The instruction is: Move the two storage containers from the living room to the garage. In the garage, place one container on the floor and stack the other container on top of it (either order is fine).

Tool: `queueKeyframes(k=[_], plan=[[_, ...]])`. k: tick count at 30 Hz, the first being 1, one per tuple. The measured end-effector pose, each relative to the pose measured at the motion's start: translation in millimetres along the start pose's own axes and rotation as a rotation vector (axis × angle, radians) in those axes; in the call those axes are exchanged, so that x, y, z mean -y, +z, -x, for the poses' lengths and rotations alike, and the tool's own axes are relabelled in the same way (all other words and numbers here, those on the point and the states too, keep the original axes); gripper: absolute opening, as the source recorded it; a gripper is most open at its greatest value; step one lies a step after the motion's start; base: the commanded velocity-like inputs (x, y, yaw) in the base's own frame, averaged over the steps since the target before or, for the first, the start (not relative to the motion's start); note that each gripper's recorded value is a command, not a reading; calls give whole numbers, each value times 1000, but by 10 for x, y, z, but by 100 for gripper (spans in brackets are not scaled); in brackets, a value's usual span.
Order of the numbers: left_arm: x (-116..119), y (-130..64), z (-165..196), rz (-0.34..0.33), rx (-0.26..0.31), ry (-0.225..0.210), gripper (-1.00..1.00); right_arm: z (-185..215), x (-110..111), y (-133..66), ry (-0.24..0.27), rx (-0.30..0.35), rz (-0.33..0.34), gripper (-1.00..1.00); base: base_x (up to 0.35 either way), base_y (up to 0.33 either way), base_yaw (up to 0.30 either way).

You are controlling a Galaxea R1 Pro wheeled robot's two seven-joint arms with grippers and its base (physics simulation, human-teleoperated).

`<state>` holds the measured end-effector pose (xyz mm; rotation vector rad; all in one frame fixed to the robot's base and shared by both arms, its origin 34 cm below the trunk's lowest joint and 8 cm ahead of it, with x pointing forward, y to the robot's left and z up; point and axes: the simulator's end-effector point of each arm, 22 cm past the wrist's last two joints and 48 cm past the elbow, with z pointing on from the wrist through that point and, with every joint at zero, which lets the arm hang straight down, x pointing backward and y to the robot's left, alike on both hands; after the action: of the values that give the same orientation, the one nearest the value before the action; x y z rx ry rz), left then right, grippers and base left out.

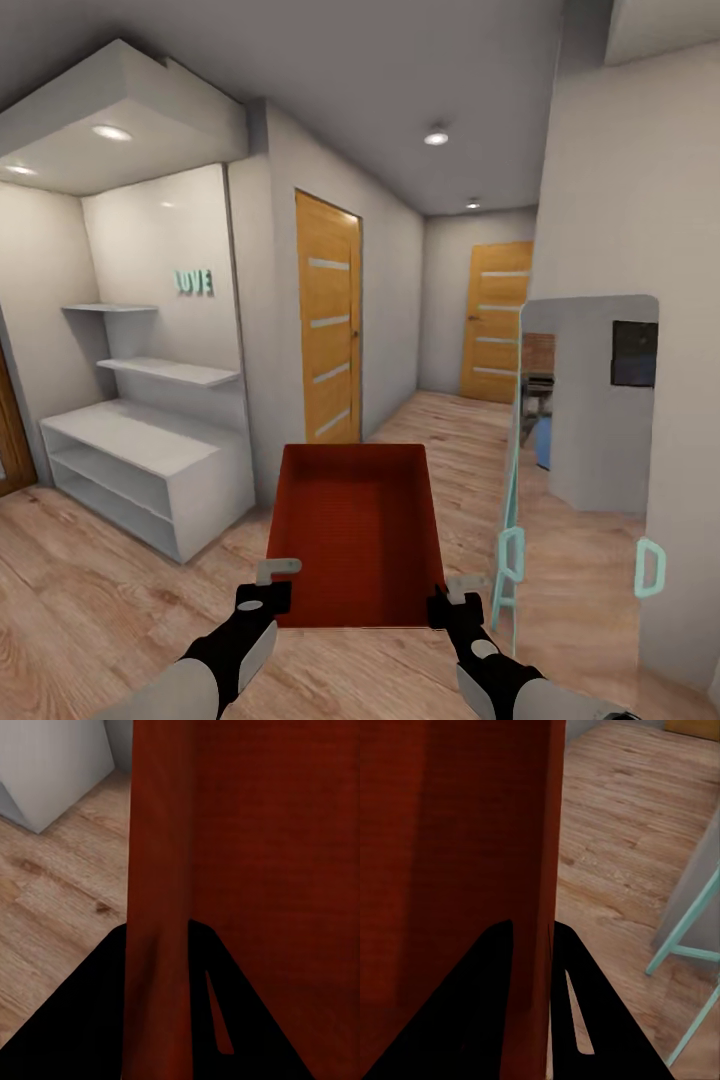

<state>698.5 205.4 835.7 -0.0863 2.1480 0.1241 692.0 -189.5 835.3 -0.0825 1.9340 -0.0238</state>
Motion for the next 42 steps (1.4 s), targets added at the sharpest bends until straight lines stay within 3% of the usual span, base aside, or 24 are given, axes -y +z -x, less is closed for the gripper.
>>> queueKeyframes(k=[19,42], plan=[[2,0,-3,0,-1,1,-100,-3,1,-1,0,-1,0,-100,323,142,-6],[3,0,-10,0,-2,1,-100,-9,3,-2,0,-2,0,-100,323,142,-261]])
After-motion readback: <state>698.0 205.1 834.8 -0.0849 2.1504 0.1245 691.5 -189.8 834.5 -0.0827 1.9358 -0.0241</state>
